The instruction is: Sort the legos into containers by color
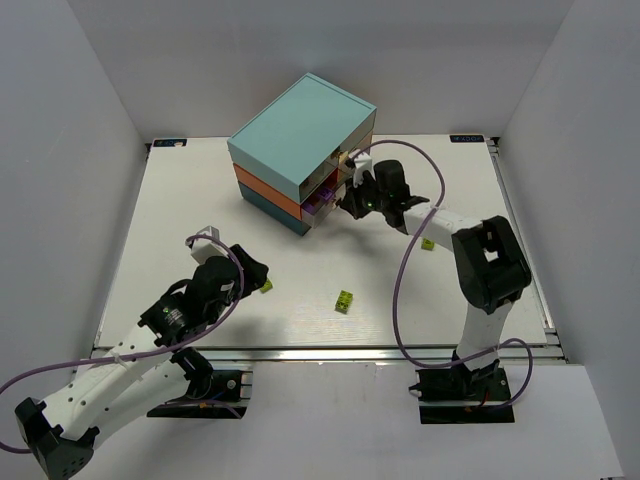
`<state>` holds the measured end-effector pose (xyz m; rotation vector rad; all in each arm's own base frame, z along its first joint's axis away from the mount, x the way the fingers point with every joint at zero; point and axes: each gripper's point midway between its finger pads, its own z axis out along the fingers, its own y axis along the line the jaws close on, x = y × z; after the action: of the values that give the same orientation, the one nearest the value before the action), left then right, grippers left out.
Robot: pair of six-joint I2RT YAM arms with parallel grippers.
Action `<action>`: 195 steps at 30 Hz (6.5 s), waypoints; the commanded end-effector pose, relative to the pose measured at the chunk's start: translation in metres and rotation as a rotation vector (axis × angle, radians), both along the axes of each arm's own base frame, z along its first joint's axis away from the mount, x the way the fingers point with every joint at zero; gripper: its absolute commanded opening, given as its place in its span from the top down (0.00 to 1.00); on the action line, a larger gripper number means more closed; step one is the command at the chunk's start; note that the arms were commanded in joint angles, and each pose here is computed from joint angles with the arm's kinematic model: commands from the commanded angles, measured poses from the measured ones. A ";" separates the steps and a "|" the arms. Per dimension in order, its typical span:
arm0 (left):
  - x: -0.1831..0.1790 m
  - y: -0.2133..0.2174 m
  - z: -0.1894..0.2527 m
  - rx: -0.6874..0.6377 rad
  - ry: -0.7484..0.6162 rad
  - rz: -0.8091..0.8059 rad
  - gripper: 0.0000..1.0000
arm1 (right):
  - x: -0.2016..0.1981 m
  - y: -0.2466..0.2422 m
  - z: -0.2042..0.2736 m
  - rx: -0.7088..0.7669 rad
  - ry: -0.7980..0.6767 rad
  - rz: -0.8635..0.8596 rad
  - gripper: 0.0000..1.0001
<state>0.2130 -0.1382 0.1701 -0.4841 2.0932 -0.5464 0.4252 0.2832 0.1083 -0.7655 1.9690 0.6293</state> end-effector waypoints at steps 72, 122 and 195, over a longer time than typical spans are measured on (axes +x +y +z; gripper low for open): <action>0.007 -0.017 -0.008 0.023 0.060 -0.038 0.15 | 0.099 0.008 -0.044 0.563 0.379 -0.081 0.40; 0.046 -0.011 -0.099 0.321 0.289 0.081 0.05 | -0.040 -0.109 0.009 0.093 0.100 0.108 0.22; 0.214 -0.192 0.024 0.625 -0.158 -0.423 0.25 | -0.027 -0.221 0.027 -0.151 0.096 -0.404 0.23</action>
<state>0.4264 -0.3320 0.1211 0.4663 2.1910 -0.0405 0.3895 0.0760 0.1359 -0.4994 2.1174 0.3447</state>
